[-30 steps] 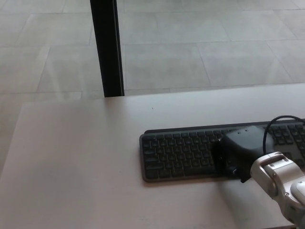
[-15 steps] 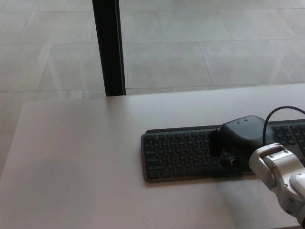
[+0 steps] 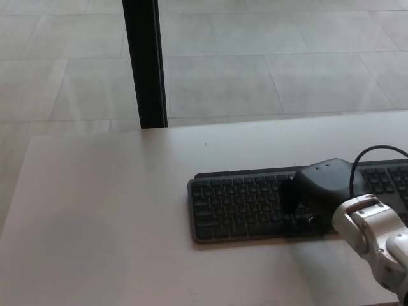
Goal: The robot uses its right fingers to click on the space key of the black keyboard placed on the center of the white desk.
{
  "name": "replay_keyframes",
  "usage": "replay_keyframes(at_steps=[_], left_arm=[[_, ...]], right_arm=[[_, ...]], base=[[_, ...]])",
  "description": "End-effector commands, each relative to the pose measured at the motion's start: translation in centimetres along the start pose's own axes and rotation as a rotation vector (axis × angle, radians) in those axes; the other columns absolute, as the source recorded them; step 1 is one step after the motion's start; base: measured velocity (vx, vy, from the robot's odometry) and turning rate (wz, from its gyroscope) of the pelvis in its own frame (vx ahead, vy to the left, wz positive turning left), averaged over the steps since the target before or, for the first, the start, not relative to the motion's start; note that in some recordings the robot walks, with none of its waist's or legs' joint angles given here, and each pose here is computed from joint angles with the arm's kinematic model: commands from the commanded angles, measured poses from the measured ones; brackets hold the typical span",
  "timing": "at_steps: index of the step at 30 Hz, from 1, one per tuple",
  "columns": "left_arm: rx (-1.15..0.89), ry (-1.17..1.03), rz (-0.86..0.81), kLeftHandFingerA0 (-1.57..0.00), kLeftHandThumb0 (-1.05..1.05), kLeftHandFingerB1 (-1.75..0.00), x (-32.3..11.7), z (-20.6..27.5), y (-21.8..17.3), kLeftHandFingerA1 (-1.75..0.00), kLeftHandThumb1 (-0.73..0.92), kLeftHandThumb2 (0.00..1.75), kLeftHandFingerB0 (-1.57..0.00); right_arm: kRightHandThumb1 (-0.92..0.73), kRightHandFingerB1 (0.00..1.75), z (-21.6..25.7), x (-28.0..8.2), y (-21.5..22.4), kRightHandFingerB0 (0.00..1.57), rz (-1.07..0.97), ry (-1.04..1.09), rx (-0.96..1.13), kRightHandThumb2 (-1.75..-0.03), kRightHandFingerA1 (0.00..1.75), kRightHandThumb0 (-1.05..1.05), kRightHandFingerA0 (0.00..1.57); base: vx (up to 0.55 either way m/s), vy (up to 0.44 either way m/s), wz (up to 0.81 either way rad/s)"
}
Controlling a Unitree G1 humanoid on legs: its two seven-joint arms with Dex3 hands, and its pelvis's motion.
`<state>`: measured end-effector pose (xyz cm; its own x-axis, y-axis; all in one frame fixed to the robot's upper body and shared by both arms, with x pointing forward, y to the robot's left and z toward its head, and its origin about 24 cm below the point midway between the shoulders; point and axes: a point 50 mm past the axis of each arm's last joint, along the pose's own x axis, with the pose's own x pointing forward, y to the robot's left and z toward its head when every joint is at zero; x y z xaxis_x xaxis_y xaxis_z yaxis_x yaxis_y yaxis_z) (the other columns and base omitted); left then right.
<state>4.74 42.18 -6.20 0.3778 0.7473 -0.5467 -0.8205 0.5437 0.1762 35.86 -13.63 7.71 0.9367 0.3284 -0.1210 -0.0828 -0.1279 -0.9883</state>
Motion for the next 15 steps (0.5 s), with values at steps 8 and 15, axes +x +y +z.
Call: replay_keyframes(at_steps=[8,15], left_arm=[[-0.039,-0.032,-0.003,-0.63,-0.31,-0.66,0.04,0.41,-0.22,-0.73,0.41,0.84,-0.57],[-0.025,-0.024,-0.003,-0.65,-0.3,-0.55,0.06,0.35,-0.07,-0.63,0.56,0.55,-0.66]], right_arm=[[-0.61,0.64,-0.72,-0.02,0.36,0.86,0.036,0.032,0.004,-0.58,1.56,-0.39,0.89],[-0.65,0.86,-0.3,-0.45,0.52,0.84,0.019,0.045,0.061,-0.59,1.62,-0.38,0.85]], base=[[0.0,0.0,0.0],[0.0,0.0,0.0]])
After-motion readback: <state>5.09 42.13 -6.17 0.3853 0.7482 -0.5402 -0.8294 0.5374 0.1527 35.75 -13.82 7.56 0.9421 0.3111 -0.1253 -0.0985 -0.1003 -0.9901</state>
